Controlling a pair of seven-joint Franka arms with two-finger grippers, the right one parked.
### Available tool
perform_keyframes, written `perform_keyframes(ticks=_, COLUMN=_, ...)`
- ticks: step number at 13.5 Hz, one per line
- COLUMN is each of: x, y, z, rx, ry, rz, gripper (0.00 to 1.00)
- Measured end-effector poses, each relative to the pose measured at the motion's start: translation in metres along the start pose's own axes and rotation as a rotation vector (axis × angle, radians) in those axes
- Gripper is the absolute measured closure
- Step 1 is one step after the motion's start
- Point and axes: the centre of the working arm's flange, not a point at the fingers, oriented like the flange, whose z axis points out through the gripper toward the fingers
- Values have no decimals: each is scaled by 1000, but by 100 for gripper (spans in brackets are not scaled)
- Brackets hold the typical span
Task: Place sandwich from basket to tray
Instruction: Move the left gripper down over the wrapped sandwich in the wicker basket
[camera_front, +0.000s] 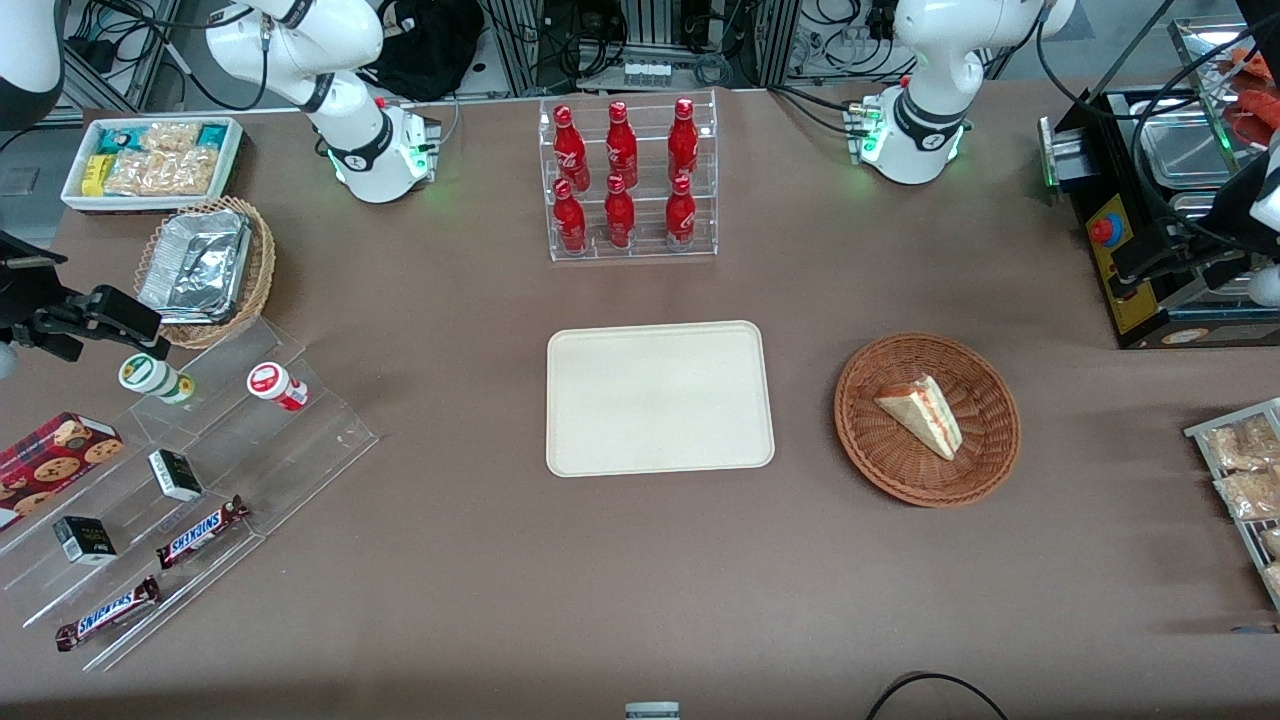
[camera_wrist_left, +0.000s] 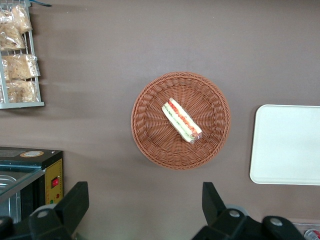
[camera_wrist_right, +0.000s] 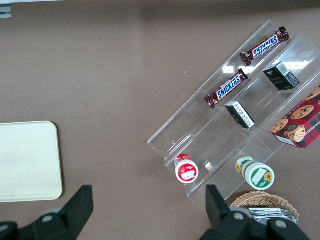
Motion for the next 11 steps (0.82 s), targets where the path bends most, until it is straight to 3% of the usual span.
perform_keyframes(ticks=4, x=-1, y=2, z=15, rx=4, ry=-35, rz=0, gripper=0)
perform_keyframes(ticks=8, x=-8, y=23, z=83, rx=19, ry=-160, rz=26, gripper=0)
perform_keyframes(ticks=11, x=-11, y=50, z=152, rx=25, ry=-149, rz=20, gripper=0)
